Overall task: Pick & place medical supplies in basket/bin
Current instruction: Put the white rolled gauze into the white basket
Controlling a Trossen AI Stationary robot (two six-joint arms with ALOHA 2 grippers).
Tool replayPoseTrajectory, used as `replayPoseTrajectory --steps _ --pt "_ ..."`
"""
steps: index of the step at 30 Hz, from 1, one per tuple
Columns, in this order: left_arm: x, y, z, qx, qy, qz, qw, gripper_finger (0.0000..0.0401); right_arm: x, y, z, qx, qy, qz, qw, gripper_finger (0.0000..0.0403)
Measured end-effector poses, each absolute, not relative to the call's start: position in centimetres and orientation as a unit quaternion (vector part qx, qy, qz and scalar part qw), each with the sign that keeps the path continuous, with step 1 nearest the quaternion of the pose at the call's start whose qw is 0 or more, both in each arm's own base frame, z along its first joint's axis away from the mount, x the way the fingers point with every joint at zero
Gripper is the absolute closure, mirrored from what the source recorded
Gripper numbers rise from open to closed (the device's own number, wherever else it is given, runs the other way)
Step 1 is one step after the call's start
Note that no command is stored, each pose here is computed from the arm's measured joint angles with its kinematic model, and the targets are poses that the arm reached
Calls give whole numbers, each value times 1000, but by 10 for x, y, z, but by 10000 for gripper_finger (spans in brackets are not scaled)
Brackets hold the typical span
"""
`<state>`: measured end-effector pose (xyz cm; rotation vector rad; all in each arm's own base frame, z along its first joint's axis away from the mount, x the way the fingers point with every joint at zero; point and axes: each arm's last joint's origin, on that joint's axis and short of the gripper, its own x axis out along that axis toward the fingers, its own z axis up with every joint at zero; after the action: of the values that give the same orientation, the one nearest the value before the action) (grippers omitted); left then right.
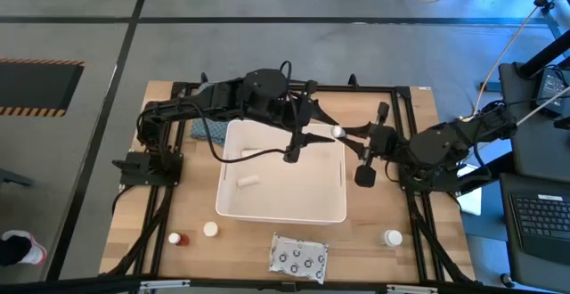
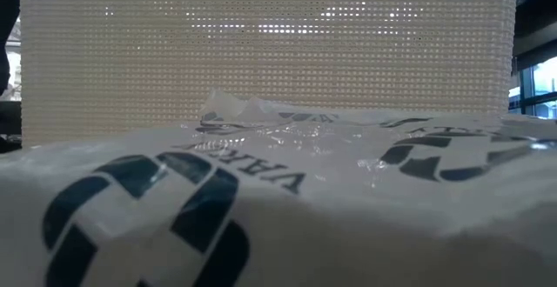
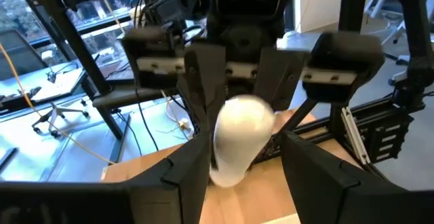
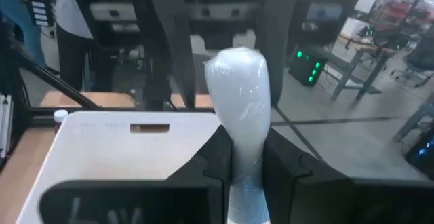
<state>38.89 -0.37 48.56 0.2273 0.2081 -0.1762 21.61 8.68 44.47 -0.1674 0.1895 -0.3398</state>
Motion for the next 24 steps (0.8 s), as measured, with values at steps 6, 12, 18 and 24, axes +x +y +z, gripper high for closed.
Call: replayPoseTrajectory --steps 6,12,18,24 --pt "389 -4 487 115 97 -87 985 230 220 87 448 -81 77 -156 981 350" --pt "390 -4 490 118 77 -84 986 231 221 87 449 -79 73 -159 982 350" --pt "390 -4 489 130 82 -85 984 265 222 87 451 -74 64 -159 982 340" --pt "390 -4 491 149 74 -86 982 332 222 87 451 -70 60 -159 983 322"
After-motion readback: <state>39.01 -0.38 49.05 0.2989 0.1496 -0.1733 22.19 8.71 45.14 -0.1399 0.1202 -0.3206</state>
